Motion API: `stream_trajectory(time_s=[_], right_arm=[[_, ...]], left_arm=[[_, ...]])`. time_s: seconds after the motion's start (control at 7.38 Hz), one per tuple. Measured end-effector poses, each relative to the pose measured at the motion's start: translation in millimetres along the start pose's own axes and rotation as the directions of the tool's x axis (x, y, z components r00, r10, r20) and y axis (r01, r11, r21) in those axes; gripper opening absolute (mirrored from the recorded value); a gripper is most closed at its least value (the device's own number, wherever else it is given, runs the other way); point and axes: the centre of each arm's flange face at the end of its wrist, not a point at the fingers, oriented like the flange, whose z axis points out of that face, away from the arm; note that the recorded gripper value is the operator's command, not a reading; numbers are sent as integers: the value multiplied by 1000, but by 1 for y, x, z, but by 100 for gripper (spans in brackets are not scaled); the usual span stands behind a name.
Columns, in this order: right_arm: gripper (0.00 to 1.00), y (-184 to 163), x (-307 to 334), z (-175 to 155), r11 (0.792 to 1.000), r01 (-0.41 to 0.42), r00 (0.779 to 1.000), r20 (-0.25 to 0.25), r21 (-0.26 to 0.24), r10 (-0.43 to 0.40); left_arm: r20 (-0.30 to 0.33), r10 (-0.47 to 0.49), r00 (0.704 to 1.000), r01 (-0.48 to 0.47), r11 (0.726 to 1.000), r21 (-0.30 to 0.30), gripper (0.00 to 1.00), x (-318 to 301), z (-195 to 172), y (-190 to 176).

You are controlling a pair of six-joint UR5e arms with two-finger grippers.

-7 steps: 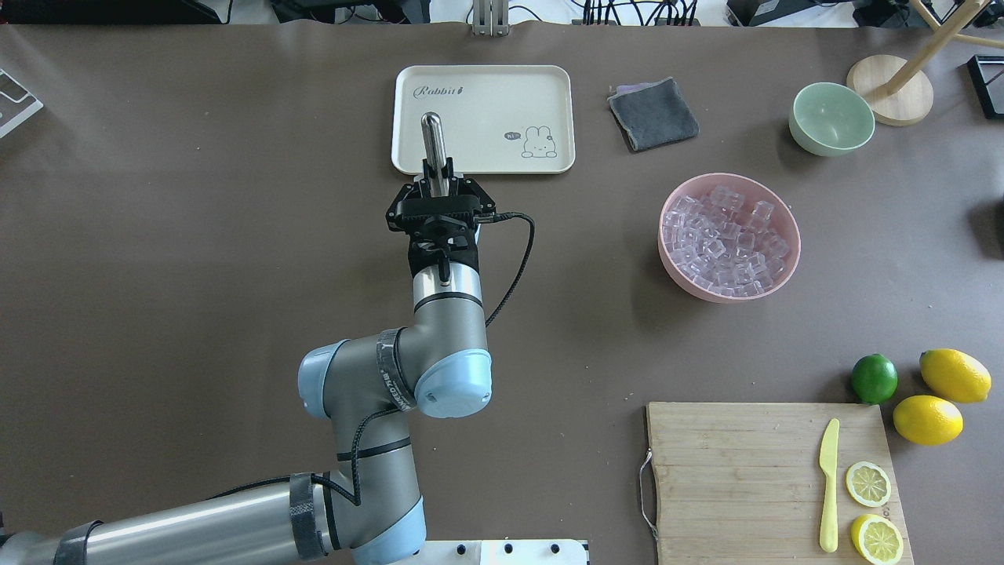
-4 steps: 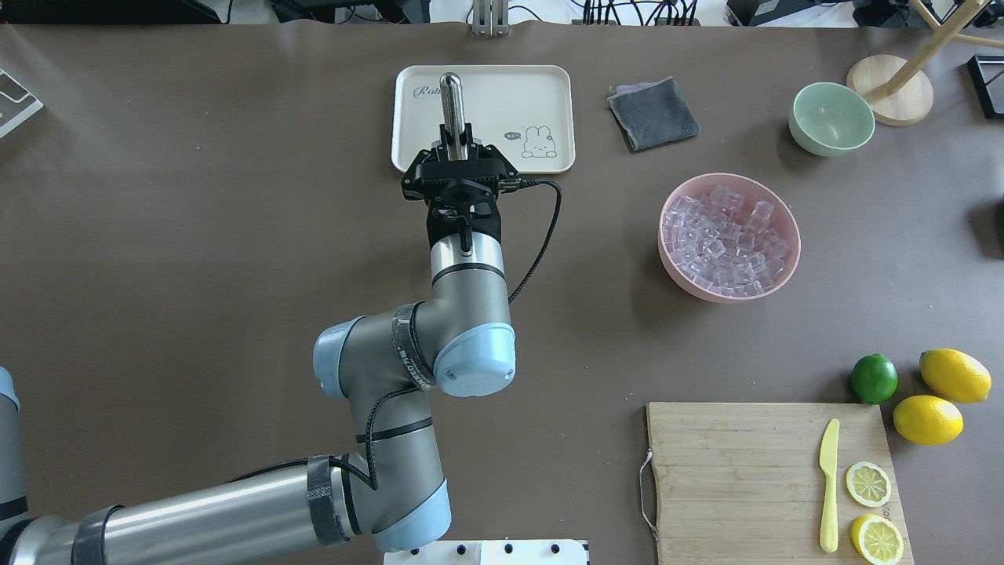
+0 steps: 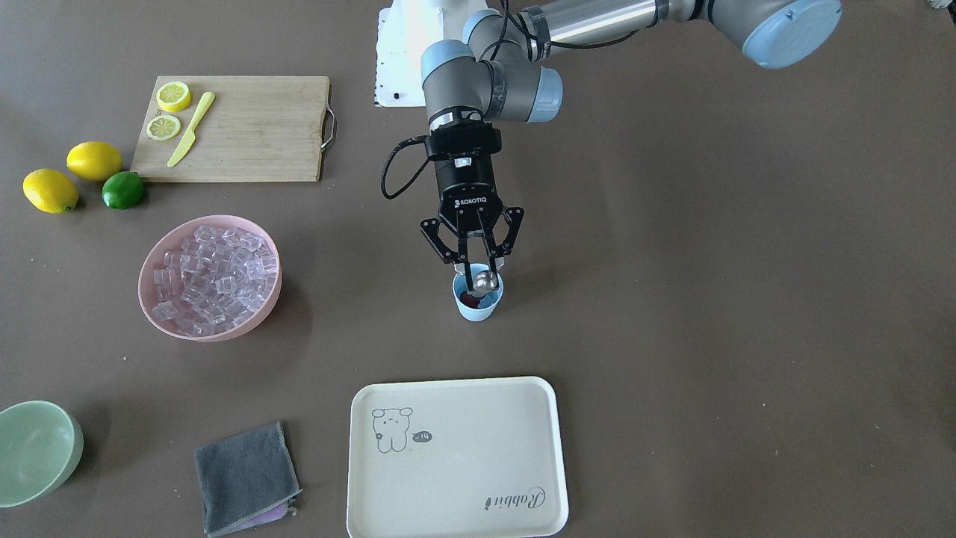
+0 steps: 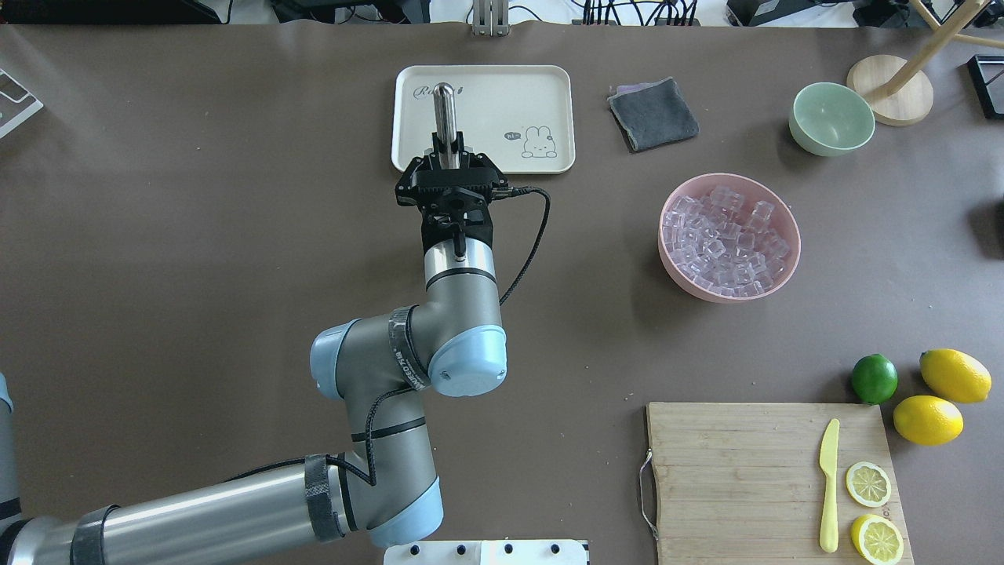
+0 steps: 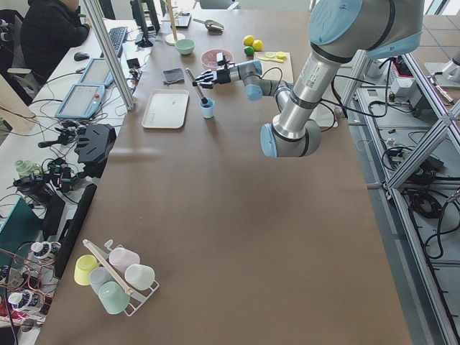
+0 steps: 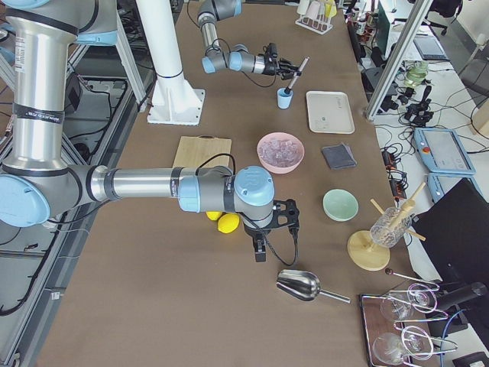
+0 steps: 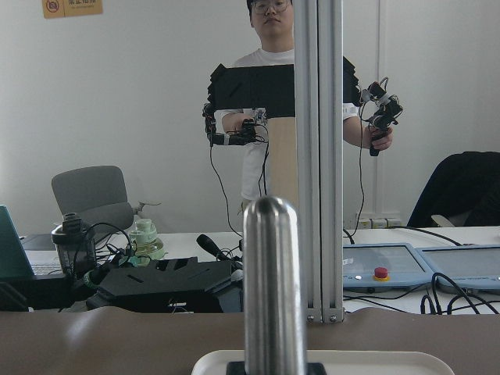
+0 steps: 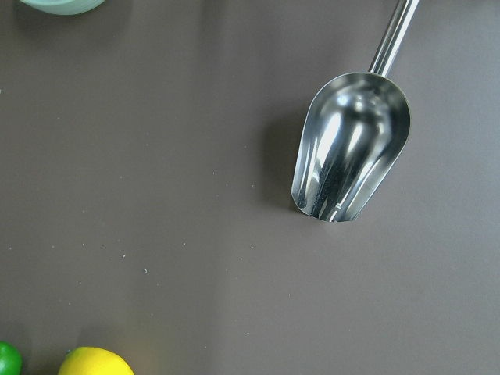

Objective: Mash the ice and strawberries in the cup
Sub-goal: 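Push the muddler down into the cup with the left gripper, mashing repeatedly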

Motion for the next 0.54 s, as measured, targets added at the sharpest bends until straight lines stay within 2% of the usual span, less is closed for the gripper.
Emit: stream_trajectory(time_s=[0.54], right_arm=[[99,4,2,3,1000,-6,1000,1,-6,6]], left_arm=[[-1,-15,1000,15,1000,-15,24,-5,-4,20]])
